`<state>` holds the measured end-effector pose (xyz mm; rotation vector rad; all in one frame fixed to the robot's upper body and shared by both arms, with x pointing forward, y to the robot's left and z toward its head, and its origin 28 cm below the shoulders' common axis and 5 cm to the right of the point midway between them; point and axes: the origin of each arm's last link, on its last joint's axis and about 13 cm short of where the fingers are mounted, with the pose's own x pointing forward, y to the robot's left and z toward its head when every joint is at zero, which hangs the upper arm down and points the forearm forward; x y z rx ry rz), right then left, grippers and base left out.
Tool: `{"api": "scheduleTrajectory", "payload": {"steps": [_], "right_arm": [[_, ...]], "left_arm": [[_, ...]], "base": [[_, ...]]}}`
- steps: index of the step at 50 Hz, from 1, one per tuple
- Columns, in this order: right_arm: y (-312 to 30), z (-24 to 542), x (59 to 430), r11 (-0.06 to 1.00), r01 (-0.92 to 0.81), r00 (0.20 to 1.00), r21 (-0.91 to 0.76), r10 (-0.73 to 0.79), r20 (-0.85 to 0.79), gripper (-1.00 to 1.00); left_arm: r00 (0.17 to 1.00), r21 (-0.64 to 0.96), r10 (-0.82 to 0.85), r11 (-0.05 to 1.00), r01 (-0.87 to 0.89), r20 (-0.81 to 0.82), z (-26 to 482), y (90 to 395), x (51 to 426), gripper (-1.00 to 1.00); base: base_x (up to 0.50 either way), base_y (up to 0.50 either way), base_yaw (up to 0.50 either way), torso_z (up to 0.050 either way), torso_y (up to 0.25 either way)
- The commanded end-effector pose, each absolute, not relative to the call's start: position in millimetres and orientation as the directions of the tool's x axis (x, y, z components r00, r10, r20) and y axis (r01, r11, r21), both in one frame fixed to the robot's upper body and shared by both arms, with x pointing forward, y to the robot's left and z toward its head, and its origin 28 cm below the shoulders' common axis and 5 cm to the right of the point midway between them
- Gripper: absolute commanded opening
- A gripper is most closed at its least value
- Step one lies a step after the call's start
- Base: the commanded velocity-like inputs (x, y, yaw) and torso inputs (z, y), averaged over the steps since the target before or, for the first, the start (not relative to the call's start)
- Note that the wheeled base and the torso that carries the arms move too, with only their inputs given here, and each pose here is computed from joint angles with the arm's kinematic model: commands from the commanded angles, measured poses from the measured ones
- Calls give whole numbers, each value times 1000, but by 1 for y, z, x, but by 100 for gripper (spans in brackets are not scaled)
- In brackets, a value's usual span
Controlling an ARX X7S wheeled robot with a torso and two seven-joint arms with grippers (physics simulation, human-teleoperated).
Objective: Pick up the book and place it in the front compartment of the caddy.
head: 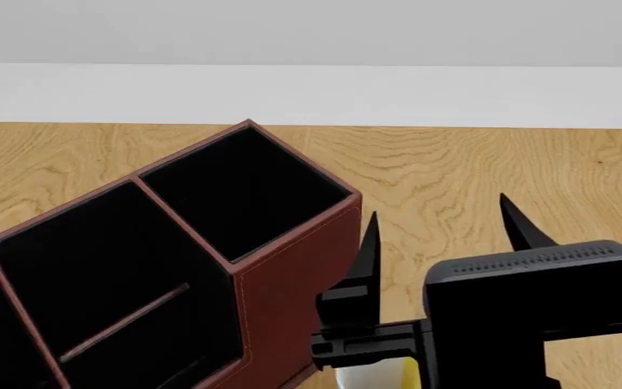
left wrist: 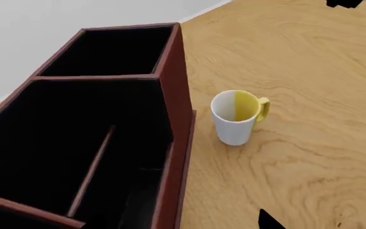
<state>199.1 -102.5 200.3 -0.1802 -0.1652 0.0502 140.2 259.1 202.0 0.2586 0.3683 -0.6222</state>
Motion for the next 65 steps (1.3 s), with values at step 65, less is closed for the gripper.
{"api": "scheduleTrajectory", "payload": {"steps": [65], "right_arm": [[-101, 192, 206, 983, -53, 988, -174, 77, 133, 100]], "left_arm": [[558, 38, -466, 744, 668, -686, 188, 254, 137, 100]], "base": [[0, 0, 0, 0, 0]]}}
